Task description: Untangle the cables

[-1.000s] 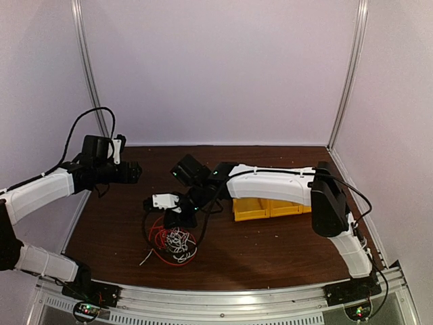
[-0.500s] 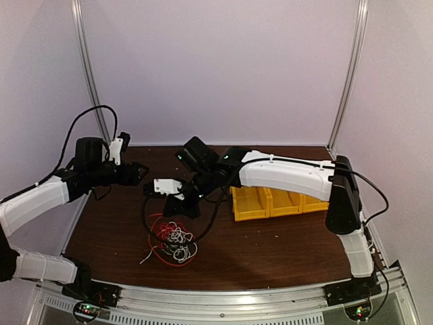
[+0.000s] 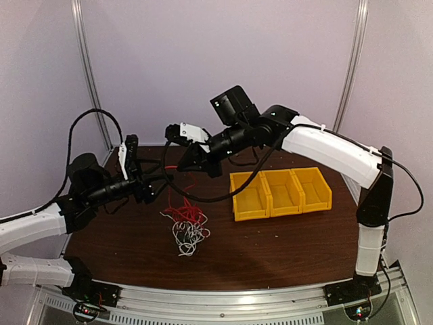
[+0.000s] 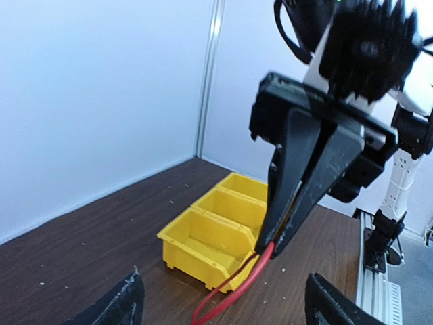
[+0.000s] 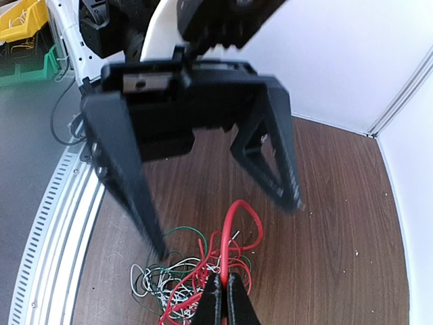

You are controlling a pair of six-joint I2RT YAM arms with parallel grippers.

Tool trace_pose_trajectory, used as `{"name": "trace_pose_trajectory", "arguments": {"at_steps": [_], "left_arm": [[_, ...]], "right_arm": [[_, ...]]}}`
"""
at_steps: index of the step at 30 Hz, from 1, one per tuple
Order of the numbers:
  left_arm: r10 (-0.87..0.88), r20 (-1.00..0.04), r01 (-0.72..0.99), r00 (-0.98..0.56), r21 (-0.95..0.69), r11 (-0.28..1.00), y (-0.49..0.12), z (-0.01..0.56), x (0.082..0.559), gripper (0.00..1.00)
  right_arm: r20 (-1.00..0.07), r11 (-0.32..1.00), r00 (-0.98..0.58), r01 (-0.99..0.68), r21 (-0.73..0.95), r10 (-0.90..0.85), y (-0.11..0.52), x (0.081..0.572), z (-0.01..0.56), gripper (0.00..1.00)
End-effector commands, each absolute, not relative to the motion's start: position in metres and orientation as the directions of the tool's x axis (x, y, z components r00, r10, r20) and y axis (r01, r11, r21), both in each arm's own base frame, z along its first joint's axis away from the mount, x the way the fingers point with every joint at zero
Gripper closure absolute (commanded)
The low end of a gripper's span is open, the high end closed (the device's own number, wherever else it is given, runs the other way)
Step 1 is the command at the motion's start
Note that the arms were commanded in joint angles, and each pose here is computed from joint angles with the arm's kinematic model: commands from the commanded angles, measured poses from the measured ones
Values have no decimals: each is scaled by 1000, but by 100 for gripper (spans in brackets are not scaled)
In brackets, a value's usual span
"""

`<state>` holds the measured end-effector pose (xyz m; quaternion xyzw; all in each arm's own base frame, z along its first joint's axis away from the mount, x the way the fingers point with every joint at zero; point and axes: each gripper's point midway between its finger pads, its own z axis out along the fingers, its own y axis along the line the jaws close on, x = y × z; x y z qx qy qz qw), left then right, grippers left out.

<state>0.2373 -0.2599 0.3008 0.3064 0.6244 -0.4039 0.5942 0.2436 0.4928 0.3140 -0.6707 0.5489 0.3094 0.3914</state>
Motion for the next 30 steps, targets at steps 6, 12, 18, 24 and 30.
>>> {"name": "trace_pose_trajectory", "arguments": {"at_steps": [6,12,18,24,30], "left_arm": [[-199,-978,811,-70,-172,559,-300,278,256,32],[-183,-976,723,-121,-213,657,-309,224,293,43],[-105,-971,646,-216,-223,730,-320,160,322,50],[-43,-956,619,-291,-222,753,-326,119,331,53],[-32,-941,569,-337,-231,789,-317,95,338,53]], "right_arm": [[-902,-67,187,-982,-174,-389,481,242,372,100],[-923,-97,235,-972,-216,-304,465,232,417,100],[-930,-107,299,-954,-282,-214,442,223,464,100],[-927,-48,355,-935,-351,-124,404,234,515,100],[-920,37,388,-920,-391,-54,359,249,559,100]]}}
